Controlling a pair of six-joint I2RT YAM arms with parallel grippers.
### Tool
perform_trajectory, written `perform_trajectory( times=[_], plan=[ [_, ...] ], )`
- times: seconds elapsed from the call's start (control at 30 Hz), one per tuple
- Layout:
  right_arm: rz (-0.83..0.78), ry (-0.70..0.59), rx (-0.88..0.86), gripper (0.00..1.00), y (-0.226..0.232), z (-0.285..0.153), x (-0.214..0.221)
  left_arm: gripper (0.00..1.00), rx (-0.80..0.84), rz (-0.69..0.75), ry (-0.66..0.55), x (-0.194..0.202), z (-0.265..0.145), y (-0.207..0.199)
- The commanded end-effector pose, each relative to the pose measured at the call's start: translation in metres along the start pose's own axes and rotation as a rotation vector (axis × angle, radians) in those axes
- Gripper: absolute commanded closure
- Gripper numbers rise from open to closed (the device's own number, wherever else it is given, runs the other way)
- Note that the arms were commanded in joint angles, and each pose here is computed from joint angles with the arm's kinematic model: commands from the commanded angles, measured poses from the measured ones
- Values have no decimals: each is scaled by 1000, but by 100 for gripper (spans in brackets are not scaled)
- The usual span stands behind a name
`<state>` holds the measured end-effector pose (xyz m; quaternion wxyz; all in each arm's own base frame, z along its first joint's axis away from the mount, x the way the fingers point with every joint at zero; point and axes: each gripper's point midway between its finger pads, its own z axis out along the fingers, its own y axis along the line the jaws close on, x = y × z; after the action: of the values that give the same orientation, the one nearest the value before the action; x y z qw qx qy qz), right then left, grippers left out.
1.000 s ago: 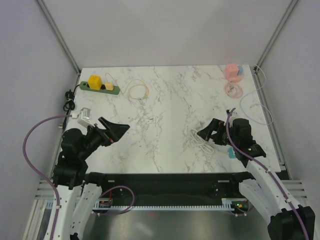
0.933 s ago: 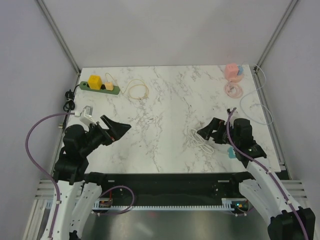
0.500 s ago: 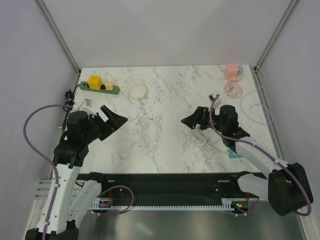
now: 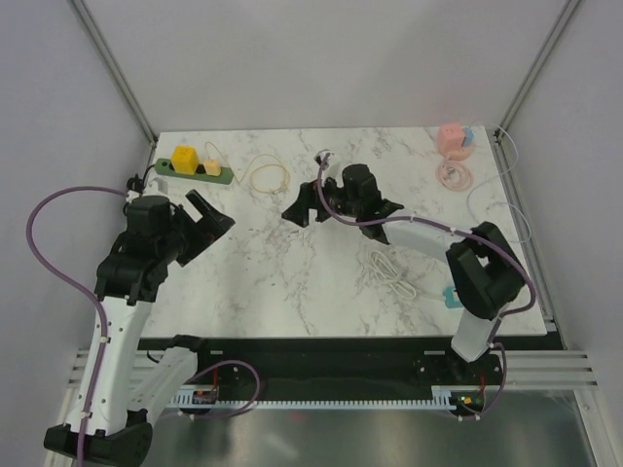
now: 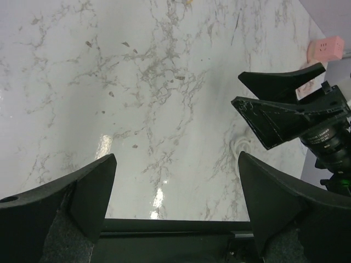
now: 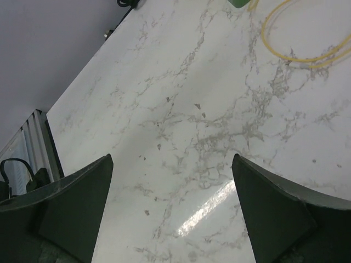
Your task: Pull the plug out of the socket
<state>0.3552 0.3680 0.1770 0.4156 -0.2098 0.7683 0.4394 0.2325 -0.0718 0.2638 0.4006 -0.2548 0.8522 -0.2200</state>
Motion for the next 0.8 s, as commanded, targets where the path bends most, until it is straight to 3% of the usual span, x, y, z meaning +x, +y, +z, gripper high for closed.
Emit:
perform_trajectory(
  times=[0.0,0.03,0.13,0.3,0.43,0.57,0.77],
  plan=[
    [-131,1,-15,2,12,35,-18,1,-61,72,-106,-28,-16,4],
    [-141,-16,-19,2,17,42,-33,1,-70,81,-111,-31,-16,4],
    [-73,28,56,2,-2,58,-25,1,-100,93,-89,-37,-4,3],
    [-11,56,139,2,-11,52,-23,3,-195,30,-29,-40,31,8],
    [9,132,321,2,-31,10,-2,10,-311,37,45,-44,82,19],
    [-33,188,415,2,-41,-34,19,8,-435,73,0,-64,117,19],
    [-25,216,412,2,-31,-80,45,5,-605,35,-66,-76,162,27]
  ],
)
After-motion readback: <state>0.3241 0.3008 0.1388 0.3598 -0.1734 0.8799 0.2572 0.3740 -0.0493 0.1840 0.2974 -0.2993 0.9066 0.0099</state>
